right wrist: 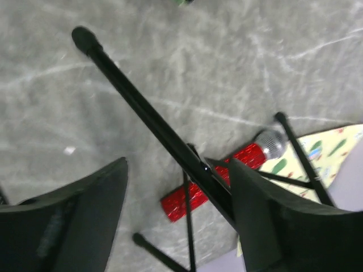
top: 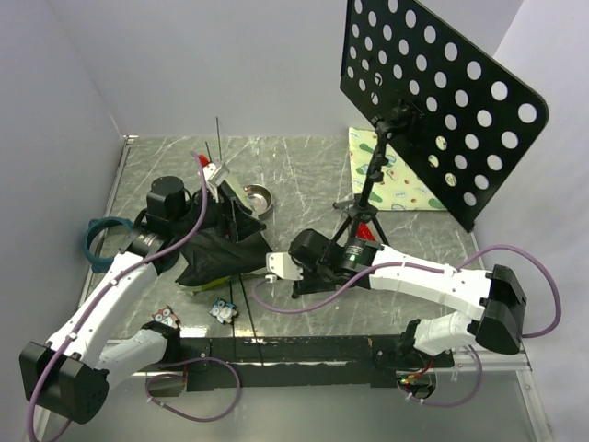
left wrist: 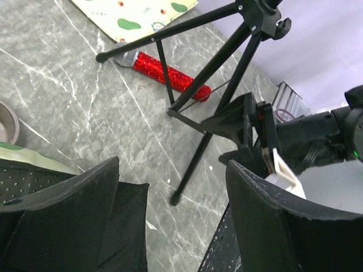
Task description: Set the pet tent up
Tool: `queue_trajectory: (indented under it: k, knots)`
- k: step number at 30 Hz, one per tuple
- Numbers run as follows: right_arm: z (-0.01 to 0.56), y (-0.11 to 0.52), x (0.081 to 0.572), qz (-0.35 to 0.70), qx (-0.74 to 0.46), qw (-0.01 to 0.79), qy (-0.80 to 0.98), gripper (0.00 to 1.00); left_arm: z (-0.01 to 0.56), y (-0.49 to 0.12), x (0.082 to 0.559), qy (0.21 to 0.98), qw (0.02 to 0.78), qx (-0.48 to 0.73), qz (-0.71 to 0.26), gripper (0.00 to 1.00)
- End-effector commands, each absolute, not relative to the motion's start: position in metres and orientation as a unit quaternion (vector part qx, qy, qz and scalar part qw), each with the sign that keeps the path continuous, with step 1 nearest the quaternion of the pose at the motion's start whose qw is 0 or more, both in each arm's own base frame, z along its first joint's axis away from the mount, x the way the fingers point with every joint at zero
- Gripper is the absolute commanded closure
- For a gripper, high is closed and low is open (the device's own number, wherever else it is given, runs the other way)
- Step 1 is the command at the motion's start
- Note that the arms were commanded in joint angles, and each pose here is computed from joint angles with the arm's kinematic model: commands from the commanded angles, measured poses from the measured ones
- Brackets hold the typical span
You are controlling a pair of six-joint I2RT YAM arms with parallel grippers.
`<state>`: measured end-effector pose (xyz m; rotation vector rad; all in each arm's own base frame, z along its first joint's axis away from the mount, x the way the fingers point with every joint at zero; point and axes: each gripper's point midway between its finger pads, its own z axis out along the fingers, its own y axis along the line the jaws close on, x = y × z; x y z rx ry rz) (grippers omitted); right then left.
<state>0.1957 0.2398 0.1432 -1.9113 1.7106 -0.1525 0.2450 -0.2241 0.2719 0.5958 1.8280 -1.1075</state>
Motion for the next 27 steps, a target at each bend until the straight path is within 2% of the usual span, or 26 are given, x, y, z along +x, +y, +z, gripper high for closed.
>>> queue_trajectory:
  k: [1,4,8,13,18,27]
  knots:
    - [0.126,0.187,0.156,-0.035,-0.714,0.182,0.675,0.30,0.294,-0.219,0.242,0.719,0.475,0.252,-0.440,0.20]
    - [0.121,0.162,0.148,-0.046,-0.711,0.153,0.685,0.38,0.293,-0.218,0.241,0.719,0.474,0.253,-0.440,0.21]
    - [0.113,0.127,0.135,-0.069,-0.711,0.100,0.692,0.38,0.293,-0.217,0.241,0.718,0.475,0.254,-0.440,0.22]
    - [0.106,0.090,0.120,-0.086,-0.704,0.048,0.704,0.30,0.291,-0.217,0.242,0.717,0.474,0.256,-0.443,0.22]
    - [0.105,0.068,0.113,-0.093,-0.688,0.021,0.719,0.27,0.287,-0.218,0.243,0.719,0.468,0.256,-0.446,0.23]
    - [0.095,0.024,0.123,-0.135,-0.659,0.012,0.740,0.30,0.285,-0.219,0.244,0.718,0.466,0.258,-0.448,0.25]
